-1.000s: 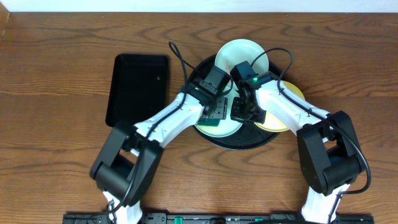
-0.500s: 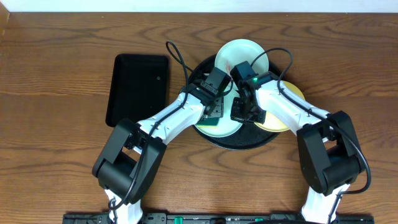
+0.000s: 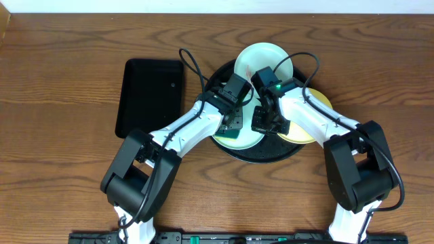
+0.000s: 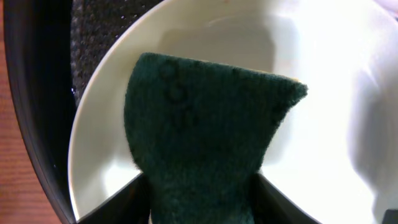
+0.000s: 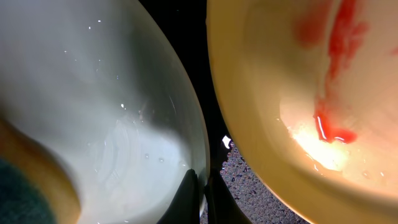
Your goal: Clean dirty plates on tray and stack at the side
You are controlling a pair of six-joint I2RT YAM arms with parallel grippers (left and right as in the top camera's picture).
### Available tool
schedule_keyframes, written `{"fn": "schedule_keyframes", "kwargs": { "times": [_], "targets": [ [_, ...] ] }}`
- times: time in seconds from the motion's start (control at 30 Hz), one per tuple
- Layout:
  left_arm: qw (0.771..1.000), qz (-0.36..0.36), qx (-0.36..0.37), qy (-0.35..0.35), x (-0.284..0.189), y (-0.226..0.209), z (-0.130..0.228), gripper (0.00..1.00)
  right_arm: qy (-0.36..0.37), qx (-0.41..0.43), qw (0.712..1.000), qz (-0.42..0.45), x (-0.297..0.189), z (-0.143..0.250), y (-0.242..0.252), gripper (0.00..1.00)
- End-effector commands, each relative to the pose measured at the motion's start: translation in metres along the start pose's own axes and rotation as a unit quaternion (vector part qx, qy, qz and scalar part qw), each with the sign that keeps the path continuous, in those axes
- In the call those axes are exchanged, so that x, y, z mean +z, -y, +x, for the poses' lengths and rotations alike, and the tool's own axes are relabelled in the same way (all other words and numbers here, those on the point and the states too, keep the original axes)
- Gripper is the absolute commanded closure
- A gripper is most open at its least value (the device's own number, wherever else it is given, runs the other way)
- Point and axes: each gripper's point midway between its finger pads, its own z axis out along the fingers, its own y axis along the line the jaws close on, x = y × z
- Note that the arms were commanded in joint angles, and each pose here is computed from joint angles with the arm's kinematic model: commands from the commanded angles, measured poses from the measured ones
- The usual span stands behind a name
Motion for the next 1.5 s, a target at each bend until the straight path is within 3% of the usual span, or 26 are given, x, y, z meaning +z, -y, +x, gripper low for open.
{"fn": "schedule_keyframes", "kwargs": {
  "times": [0.0, 0.17, 0.57, 1.03, 1.2, 1.33, 1.47],
  "targets": [
    [1.000, -0.003, -0.001, -0.015, 0.006, -0.003, 0.007, 0.65, -0.023, -0.024, 0.999, -0.005, 0.005, 0.014, -0.006, 0.98],
    [1.000, -0.007, -0.001, -0.008, 0.006, -0.004, 0.004, 0.92, -0.023, -0.024, 0.999, -0.005, 0.005, 0.014, -0.006, 0.98],
    [0.996, 0.057, -0.058, 0.034, -0.035, 0.019, -0.020, 0.92, -0.024, -0.024, 0.999, -0.005, 0.005, 0.014, -0.006, 0.98],
    [0.997, 0.024, -0.066, -0.044, 0.036, 0.004, 0.013, 0.92, -0.025, -0.024, 0.999, -0.006, 0.005, 0.014, -0.007, 0.98],
    [0.996, -0.082, -0.024, -0.015, 0.050, -0.042, 0.006, 0.92, -0.027, -0.024, 0.999, -0.004, 0.004, 0.016, -0.006, 0.98],
    [0.976, -0.209, -0.006, 0.053, 0.033, -0.086, -0.015, 0.92, -0.027, -0.024, 0.999, -0.005, 0.004, 0.015, -0.006, 0.98],
    [0.961, -0.259, 0.009, 0.093, 0.019, -0.100, -0.030, 0.92, -0.028, -0.024, 0.999, -0.004, 0.004, 0.016, -0.005, 0.99]
  ]
}}
